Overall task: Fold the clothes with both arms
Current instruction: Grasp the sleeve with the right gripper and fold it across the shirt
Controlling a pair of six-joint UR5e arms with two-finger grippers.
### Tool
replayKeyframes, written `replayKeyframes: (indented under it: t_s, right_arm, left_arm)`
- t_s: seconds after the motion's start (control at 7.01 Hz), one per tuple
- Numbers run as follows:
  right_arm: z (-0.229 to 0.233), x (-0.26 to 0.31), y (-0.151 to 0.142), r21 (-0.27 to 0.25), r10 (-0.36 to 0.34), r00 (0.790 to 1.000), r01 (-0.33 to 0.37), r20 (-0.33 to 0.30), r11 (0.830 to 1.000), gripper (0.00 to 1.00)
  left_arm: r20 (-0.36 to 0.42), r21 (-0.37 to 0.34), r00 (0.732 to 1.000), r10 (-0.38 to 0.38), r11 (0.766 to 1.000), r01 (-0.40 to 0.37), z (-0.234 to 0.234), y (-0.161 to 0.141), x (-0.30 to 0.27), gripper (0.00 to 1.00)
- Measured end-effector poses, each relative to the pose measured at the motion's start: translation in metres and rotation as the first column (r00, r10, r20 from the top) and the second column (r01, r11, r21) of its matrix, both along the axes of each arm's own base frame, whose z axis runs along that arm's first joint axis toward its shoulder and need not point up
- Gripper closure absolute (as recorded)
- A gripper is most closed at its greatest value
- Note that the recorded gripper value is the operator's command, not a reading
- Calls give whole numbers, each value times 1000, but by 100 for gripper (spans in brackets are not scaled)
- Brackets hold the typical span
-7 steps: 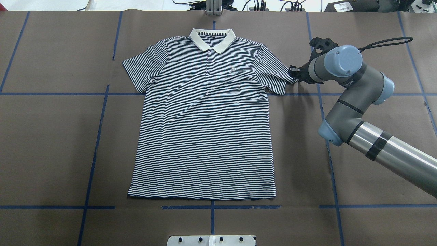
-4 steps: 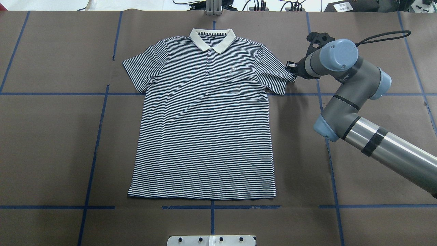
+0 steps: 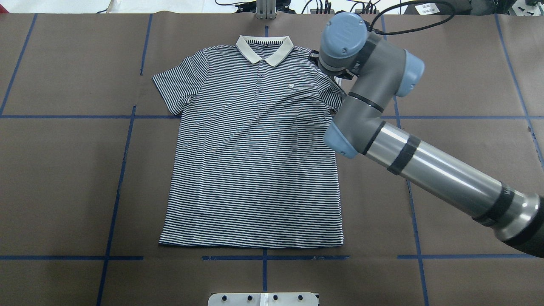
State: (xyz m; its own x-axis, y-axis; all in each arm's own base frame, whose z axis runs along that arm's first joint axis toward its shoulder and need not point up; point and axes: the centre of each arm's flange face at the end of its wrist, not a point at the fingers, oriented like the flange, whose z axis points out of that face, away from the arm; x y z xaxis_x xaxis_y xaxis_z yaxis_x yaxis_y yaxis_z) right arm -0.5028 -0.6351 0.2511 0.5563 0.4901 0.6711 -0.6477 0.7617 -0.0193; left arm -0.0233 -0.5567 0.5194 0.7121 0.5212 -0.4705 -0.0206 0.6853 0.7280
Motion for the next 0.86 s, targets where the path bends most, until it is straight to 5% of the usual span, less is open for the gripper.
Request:
replayKeyframes:
  t_s: [0.29, 0.86]
  right_arm:
    - [-41, -50, -14, -27, 87, 996, -88, -19, 996, 100]
    - [-65, -85, -11, -6, 101, 995, -101, 11, 995, 100]
  left_arm:
    - [0, -5, 1000, 0, 1000, 0, 2, -1, 0, 0]
    - [0, -5, 1000, 0, 1000, 0, 2, -1, 0, 0]
